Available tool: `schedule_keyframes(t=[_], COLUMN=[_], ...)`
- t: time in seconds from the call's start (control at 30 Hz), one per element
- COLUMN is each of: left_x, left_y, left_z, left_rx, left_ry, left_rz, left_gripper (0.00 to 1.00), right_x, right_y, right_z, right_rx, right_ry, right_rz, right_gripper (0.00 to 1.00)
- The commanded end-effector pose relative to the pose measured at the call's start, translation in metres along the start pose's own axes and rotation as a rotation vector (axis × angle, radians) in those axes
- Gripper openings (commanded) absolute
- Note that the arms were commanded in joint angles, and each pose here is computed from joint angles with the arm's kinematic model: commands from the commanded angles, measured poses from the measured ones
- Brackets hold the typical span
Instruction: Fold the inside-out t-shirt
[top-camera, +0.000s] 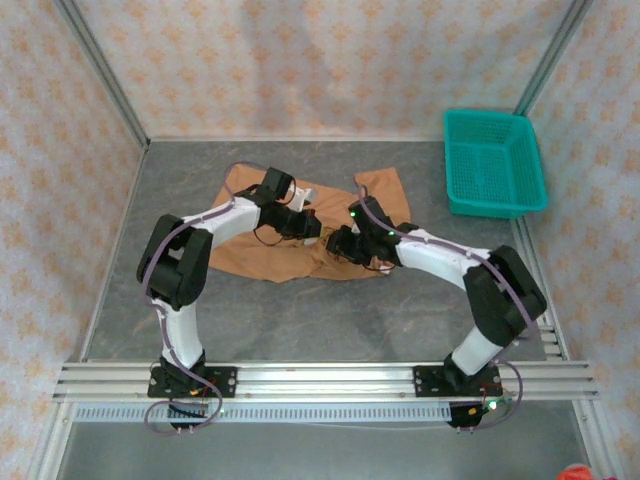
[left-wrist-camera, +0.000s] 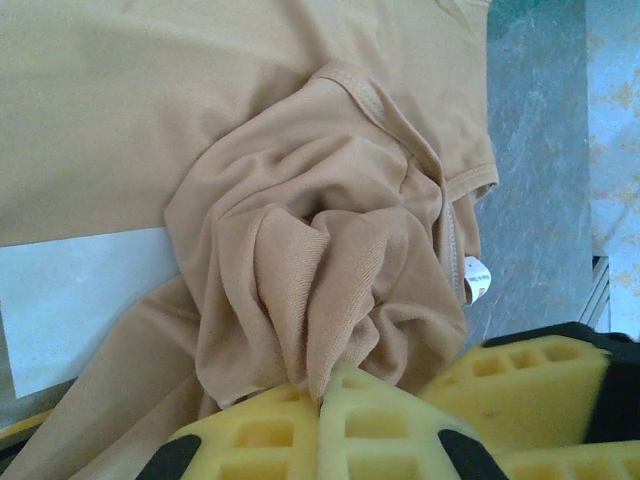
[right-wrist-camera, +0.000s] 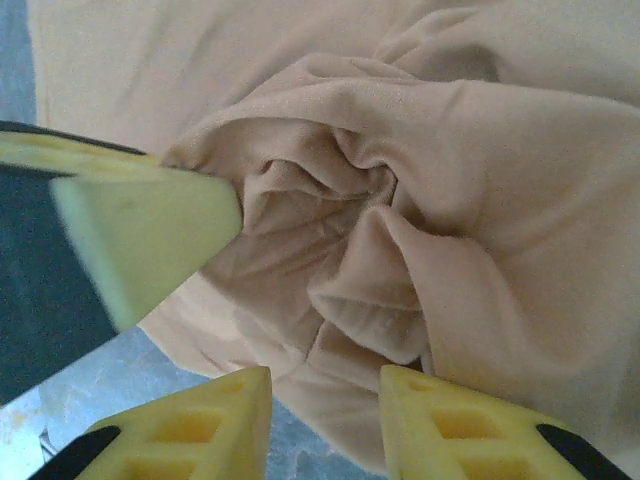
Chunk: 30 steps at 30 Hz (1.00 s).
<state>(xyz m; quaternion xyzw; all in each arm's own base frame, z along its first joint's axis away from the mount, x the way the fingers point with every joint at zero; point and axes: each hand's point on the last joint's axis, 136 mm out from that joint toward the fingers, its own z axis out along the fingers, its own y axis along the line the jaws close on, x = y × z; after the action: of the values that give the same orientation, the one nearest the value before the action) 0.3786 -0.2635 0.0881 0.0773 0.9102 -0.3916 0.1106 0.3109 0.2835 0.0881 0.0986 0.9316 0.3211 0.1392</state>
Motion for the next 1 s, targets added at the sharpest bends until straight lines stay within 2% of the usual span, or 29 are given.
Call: schedule_keyframes(t=[0.0, 0.1, 0.2, 0.23, 0.33, 0.37, 0.57, 0.73, 0.87, 0.97], left_x=[0.002, 0.004, 0.005, 0.006, 0.006, 0.006, 0.003, -0.003, -0.004, -0.003], left_y=[-0.007, -0.007, -0.006, -0.006, -0.005, -0.005, 0.002, -0.004, -0.007, -0.018], left_z=[-0.007, -0.006, -0.006, -0.006, -0.007, -0.006, -0.002, -0.003, -0.003, -0.006], left_rx=[-0.004, -0.002, -0.001, -0.002, -0.008, -0.01, -0.023, -0.008, 0.0, 0.008], left_ry=[-0.014, -0.012, -0.009, -0.009, -0.005, -0.003, -0.001, -0.013, -0.019, -0.028], left_rz=[0.008, 0.008, 0.006, 0.005, 0.012, 0.014, 0.009, 0.008, 0.0, 0.015], left_gripper=[0.0, 0.0, 0.0, 0.0, 0.0, 0.0, 0.0, 0.0, 0.0, 0.0], right_x=[-0.015, -0.022, -0.027, -0.029, -0.028, -0.028, -0.03, -0.043, -0.052, -0.053], right_y=[0.003, -0.004, -0.013, -0.017, -0.015, -0.013, 0.01, -0.001, -0.016, -0.027], right_z=[0.013, 0.027, 0.038, 0.04, 0.038, 0.034, -0.038, -0.103, -0.121, -0.103], right_rx=[0.012, 0.037, 0.073, 0.091, 0.083, 0.079, 0.032, -0.026, -0.056, -0.059], right_ry=[-0.05, -0.073, -0.095, -0.104, -0.095, -0.09, -0.128, -0.232, -0.285, -0.25], right_rz=[0.05, 0.096, 0.123, 0.127, 0.125, 0.117, 0.026, 0.061, 0.113, 0.149], right_gripper=[0.39, 0.42, 0.4, 0.35, 0.03, 0.0, 0.0, 0.0, 0.0, 0.0])
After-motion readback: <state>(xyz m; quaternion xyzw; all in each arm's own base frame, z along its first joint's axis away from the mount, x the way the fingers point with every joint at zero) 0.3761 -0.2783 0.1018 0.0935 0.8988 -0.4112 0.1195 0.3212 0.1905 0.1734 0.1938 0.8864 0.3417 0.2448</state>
